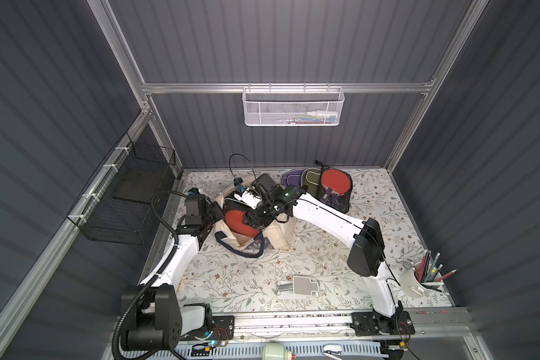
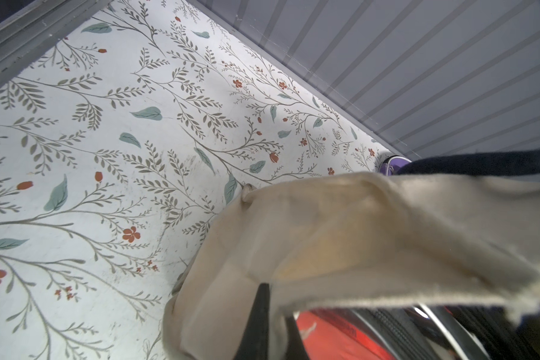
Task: Remove the ping pong set from the canvas bag
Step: Pick up the ping pong set from the canvas bag.
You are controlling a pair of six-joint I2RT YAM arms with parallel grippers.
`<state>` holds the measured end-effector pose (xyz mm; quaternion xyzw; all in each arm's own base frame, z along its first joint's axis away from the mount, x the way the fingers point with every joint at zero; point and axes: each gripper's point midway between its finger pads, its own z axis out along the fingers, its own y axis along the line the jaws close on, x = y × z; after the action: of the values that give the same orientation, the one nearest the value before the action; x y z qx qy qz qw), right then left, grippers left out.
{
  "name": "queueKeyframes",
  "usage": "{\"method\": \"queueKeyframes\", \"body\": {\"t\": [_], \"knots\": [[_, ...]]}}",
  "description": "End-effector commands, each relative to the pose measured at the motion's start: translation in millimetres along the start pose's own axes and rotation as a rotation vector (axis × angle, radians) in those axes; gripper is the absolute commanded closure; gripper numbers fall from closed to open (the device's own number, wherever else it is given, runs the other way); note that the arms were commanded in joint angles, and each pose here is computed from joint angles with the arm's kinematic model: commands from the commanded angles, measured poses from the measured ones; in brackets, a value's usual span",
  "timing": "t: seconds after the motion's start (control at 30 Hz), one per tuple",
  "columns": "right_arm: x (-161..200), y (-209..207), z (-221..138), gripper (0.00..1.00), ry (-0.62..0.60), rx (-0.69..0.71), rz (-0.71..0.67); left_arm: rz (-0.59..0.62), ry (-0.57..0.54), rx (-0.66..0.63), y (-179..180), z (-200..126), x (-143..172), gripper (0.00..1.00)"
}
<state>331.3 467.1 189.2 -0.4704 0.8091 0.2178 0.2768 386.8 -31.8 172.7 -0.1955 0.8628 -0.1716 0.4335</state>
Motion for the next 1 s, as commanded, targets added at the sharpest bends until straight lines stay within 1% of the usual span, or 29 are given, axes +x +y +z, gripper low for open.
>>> {"method": "queueKeyframes", "body": {"t": [0.0, 0.2, 0.4, 0.7, 0.87, 0.97], "knots": [[-2, -14, -1, 0.27, -0.003, 0.013, 0.024, -0.012, 0.087, -0.079, 19, -4, 26, 1.00], [10, -18, 12, 0.25, 0.028, 0.010, 0.039, -0.013, 0.083, -0.086, 20, -6, 26, 1.00], [19, -8, 16, 0.26, 0.040, -0.025, 0.053, -0.014, 0.083, -0.093, 22, -4, 27, 1.00], [38, 18, 26, 0.32, 0.084, -0.063, 0.036, -0.021, 0.089, -0.097, 25, 2, 31, 1.00], [39, 15, 34, 0.33, 0.083, -0.048, 0.035, -0.023, 0.087, -0.095, 24, 2, 30, 1.00], [37, 11, 41, 0.35, 0.082, -0.036, 0.031, -0.019, 0.083, -0.097, 24, 0, 28, 1.00]]}}
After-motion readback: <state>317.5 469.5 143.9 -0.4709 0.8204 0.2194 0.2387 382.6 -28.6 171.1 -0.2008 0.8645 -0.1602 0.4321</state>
